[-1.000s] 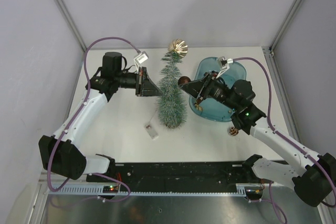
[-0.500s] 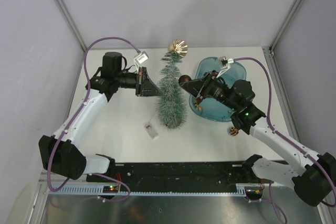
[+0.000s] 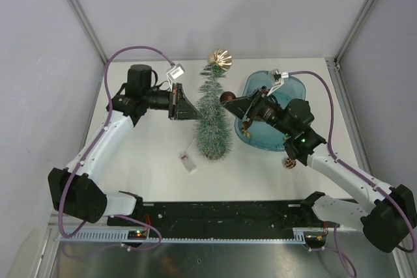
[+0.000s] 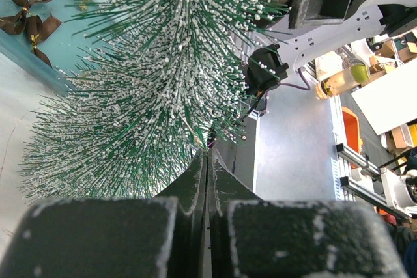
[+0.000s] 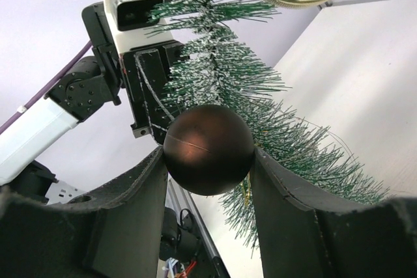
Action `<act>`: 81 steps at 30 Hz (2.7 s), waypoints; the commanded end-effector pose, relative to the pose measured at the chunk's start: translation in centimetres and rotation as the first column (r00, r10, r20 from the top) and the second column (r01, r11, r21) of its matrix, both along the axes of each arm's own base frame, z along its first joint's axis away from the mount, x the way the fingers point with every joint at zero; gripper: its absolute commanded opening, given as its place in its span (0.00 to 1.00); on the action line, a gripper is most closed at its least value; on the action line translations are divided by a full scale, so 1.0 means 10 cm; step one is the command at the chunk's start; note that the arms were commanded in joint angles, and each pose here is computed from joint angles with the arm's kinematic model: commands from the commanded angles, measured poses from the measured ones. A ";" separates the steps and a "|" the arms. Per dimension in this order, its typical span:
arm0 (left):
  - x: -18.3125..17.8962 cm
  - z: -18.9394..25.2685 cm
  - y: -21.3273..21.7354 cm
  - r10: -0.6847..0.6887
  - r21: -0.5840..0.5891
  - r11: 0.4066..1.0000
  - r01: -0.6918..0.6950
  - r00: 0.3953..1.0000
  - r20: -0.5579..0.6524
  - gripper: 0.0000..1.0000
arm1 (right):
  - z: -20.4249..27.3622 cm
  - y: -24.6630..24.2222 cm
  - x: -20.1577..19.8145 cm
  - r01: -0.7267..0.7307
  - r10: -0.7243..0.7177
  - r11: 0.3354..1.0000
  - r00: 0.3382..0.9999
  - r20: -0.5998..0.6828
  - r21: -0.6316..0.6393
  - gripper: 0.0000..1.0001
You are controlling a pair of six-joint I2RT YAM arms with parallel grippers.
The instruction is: Decorate the small christmas tree
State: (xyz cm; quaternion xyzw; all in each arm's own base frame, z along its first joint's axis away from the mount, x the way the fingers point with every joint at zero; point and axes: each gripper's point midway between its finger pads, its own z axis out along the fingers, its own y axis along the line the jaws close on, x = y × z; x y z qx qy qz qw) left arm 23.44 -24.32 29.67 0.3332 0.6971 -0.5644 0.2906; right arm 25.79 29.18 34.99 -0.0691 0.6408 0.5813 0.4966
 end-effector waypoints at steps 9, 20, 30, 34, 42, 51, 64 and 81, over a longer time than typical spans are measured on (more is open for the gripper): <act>-0.05 0.21 -0.02 -0.016 -0.021 1.000 0.017 0.997 0.077 0.00 | 0.35 -0.19 -0.09 0.026 -0.031 0.998 0.995 0.095 0.057 0.06; -0.04 0.22 -0.03 -0.016 -0.022 1.000 0.018 0.997 0.078 0.00 | 0.31 -0.13 -0.06 -0.002 -0.003 0.998 0.997 0.080 0.065 0.06; -0.04 0.24 -0.03 -0.018 -0.024 1.000 0.020 0.997 0.081 0.00 | 0.31 -0.04 -0.04 -0.034 0.027 0.995 0.997 0.075 0.091 0.06; -0.04 0.24 -0.03 -0.019 -0.024 0.999 0.021 0.997 0.081 0.00 | 0.28 -0.02 -0.05 -0.040 0.034 0.996 0.997 0.069 0.084 0.06; -0.04 0.23 -0.04 -0.021 -0.023 0.999 0.023 0.997 0.081 0.00 | 0.24 -0.11 -0.09 0.004 -0.007 0.999 0.998 0.066 0.037 0.05; -0.06 0.23 -0.04 -0.020 -0.022 1.000 0.022 0.997 0.080 0.00 | 0.14 -0.09 -0.14 -0.007 0.006 0.999 0.999 0.044 0.033 0.05; -0.05 0.21 -0.04 -0.020 -0.020 1.000 0.022 0.997 0.079 0.00 | -0.06 -0.10 -0.24 -0.008 0.008 1.000 1.000 -0.001 0.023 0.05; -0.06 0.22 -0.04 -0.021 -0.021 1.000 0.023 0.997 0.078 0.00 | -0.26 -0.04 -0.30 -0.022 0.023 1.000 0.999 -0.040 0.021 0.08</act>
